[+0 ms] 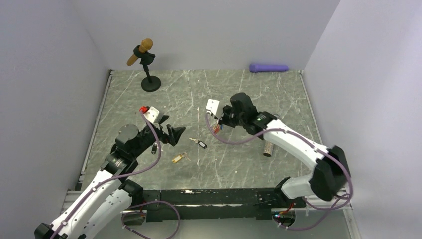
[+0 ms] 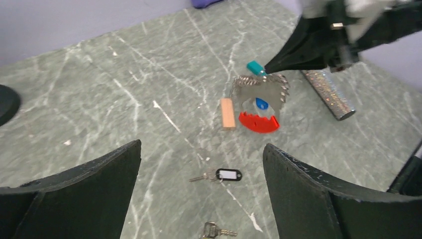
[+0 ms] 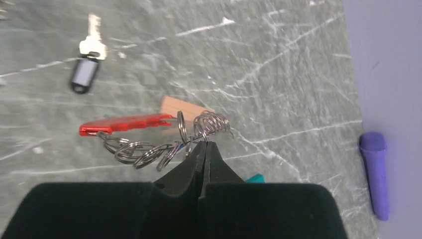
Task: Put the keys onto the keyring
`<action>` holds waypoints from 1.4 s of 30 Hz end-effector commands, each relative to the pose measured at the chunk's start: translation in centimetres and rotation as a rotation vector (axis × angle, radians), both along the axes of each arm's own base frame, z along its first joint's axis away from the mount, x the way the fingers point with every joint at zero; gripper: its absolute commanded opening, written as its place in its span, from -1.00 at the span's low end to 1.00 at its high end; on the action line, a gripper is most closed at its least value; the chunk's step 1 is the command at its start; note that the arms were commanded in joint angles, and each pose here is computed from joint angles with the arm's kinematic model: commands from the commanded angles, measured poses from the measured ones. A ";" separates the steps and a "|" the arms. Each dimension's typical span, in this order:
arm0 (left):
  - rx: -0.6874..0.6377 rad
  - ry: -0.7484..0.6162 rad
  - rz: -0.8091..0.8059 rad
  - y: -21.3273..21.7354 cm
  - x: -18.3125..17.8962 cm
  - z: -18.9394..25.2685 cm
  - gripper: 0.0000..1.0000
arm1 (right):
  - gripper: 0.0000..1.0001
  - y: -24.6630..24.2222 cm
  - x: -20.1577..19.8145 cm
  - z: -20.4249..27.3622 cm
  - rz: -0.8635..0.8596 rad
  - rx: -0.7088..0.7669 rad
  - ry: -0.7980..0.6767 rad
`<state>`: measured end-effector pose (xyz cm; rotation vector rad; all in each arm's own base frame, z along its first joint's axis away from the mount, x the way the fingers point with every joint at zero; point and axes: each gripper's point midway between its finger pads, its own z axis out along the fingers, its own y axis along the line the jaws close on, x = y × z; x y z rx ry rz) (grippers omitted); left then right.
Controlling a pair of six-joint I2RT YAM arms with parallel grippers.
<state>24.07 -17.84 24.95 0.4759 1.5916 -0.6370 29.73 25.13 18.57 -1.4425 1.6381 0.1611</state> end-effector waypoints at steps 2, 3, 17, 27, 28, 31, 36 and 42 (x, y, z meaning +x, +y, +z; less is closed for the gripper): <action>0.103 -0.003 0.123 3.1 -0.1 1.4 0.95 | -1.00 0.3 6.7 0.4 -0.032 -0.065 -0.042; 0.119 -0.012 0.135 3.6 -0.4 1.5 0.95 | -1.00 0.5 7.8 0.0 -0.041 -0.080 -0.016; 0.054 -0.132 0.206 7.1 -4.3 3.5 0.97 | -1.00 9.2 14.8 -9.0 0.022 -0.292 0.162; 0.077 -0.131 0.225 7.8 -4.7 3.3 0.97 | -1.00 17.3 15.2 -10.0 0.079 -0.192 0.083; 0.080 -0.127 0.233 7.9 -4.7 3.2 0.97 | -1.00 17.8 14.9 -9.8 0.086 -0.179 0.075; 0.085 -0.116 0.230 7.8 -4.6 2.8 0.97 | -0.97 18.6 14.4 -8.9 0.092 -0.139 0.062; 0.085 -0.102 0.219 7.4 -4.3 2.5 0.97 | -0.94 18.9 13.8 -6.9 0.096 -0.059 0.069; 0.082 -0.082 0.214 7.1 -4.0 2.1 0.97 | -0.82 18.8 13.4 -7.4 0.084 -0.033 0.105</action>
